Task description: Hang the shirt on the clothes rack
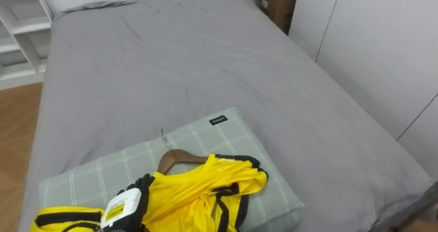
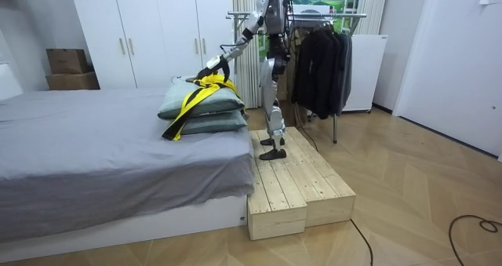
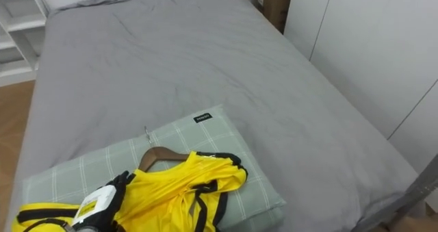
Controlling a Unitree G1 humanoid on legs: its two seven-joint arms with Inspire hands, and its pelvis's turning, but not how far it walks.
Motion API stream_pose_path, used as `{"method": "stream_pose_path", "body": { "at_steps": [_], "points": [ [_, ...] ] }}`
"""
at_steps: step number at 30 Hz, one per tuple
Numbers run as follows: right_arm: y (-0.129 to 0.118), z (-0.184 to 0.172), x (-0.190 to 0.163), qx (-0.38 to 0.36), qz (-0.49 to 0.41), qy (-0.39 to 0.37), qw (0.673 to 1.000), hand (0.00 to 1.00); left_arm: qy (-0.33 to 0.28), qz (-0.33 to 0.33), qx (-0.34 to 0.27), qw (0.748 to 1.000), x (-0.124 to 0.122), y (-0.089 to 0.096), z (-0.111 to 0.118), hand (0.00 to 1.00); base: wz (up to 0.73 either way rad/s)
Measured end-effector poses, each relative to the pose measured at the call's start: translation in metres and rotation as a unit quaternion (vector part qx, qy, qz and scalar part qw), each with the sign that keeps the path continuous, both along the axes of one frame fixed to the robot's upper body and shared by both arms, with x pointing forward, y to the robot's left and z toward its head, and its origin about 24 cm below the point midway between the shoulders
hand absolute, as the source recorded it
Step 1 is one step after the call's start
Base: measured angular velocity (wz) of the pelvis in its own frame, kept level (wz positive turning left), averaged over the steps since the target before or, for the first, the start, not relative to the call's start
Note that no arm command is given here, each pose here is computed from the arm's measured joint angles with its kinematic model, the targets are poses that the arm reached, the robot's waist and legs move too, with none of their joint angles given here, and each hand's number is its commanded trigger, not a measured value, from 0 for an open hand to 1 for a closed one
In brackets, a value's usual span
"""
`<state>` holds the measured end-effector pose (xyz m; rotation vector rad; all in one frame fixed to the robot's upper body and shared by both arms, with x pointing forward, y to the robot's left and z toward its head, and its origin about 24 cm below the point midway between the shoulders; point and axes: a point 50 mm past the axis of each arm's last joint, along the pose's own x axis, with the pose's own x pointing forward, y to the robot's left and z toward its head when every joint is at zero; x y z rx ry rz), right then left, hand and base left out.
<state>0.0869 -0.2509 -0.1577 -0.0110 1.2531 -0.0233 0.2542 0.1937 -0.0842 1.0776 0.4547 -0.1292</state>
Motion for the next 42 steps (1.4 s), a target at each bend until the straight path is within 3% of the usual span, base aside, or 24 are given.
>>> {"method": "stream_pose_path", "body": {
  "at_steps": [10, 25, 42],
  "points": [
    [0.0, -0.001, -0.004, -0.015, -0.007, 0.008, 1.0, 0.0, -0.011, 0.008, 0.0, 1.0, 0.014, 0.001, 0.009, 0.0, 0.0],
    [0.003, 0.002, 0.018, -0.041, 0.016, -0.011, 0.999, 0.0, -0.054, 0.066, -0.06, 0.995, 0.044, 0.004, 0.034, 0.0, -0.05],
    [0.008, 0.001, 0.02, -0.05, 0.047, -0.006, 0.998, 0.0, -0.114, 0.103, -0.083, 0.985, 0.057, 0.015, 0.052, 0.0, 0.0]
  ]
}}
